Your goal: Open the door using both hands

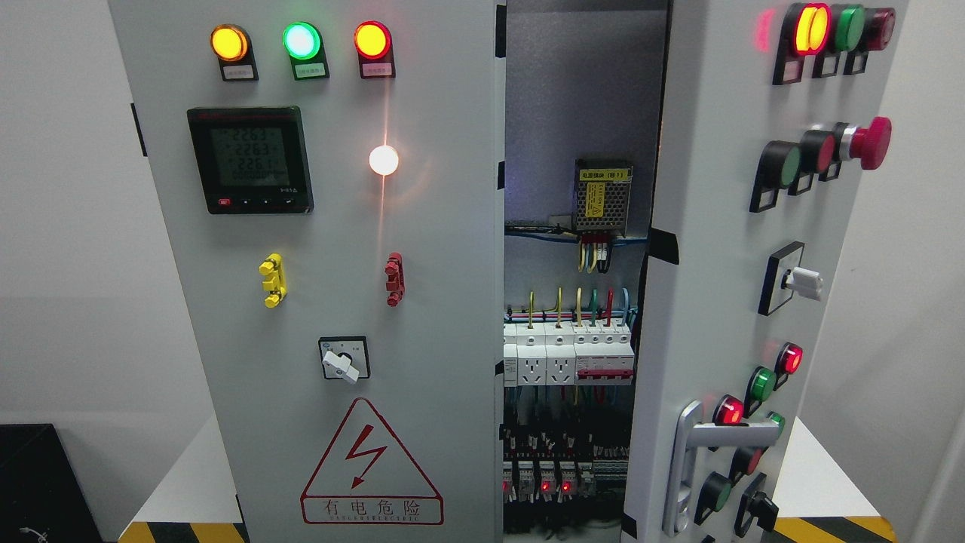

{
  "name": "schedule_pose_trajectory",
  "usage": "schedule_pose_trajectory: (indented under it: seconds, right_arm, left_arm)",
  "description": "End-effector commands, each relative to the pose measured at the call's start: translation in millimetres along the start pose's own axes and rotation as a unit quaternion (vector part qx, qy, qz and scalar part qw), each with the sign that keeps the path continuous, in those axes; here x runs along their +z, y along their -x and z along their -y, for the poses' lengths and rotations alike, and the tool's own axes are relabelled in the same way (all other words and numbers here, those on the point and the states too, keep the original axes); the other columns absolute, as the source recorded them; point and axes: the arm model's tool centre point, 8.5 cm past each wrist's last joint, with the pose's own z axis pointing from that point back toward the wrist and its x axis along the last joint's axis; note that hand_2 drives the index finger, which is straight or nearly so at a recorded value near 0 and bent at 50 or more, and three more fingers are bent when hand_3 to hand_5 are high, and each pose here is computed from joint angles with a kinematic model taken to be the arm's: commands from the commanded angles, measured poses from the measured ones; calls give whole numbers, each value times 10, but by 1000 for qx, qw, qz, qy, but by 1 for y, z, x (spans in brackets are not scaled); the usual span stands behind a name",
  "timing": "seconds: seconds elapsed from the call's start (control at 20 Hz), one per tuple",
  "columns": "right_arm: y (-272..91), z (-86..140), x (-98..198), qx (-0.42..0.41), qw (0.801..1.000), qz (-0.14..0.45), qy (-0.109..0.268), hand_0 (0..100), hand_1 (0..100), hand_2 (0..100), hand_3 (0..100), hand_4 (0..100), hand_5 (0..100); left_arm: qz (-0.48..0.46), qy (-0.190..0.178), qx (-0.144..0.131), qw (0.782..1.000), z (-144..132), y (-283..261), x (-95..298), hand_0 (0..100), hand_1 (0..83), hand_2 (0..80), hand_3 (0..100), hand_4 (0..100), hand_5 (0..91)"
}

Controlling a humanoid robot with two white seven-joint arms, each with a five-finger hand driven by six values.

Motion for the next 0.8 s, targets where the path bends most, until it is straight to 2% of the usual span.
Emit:
schedule_pose_trajectory:
  seconds: [0.0,0.25,0.45,0.75]
  right_arm:
    - [0,0,0,0,1000,1,0,191,0,0,0,0,0]
    - [0,0,0,-1,1000,1,0,191,0,0,0,0,0]
    - [0,0,0,0,1000,1,0,191,0,0,0,0,0]
    - [-5,0,0,0,1000,7,0,191,0,0,0,0,0]
  left_arm:
    - [46,57,0,997,5,-64,-14,0,0,0,0,0,0]
    - [59,69,-9,996,-9,-100,-21,0,0,0,0,0,0]
    - [66,79,-3,995,-15,-126,-25,0,0,0,0,0,0]
    - [66,106,-21,992,-13,-156,-34,0,0,0,0,0,0]
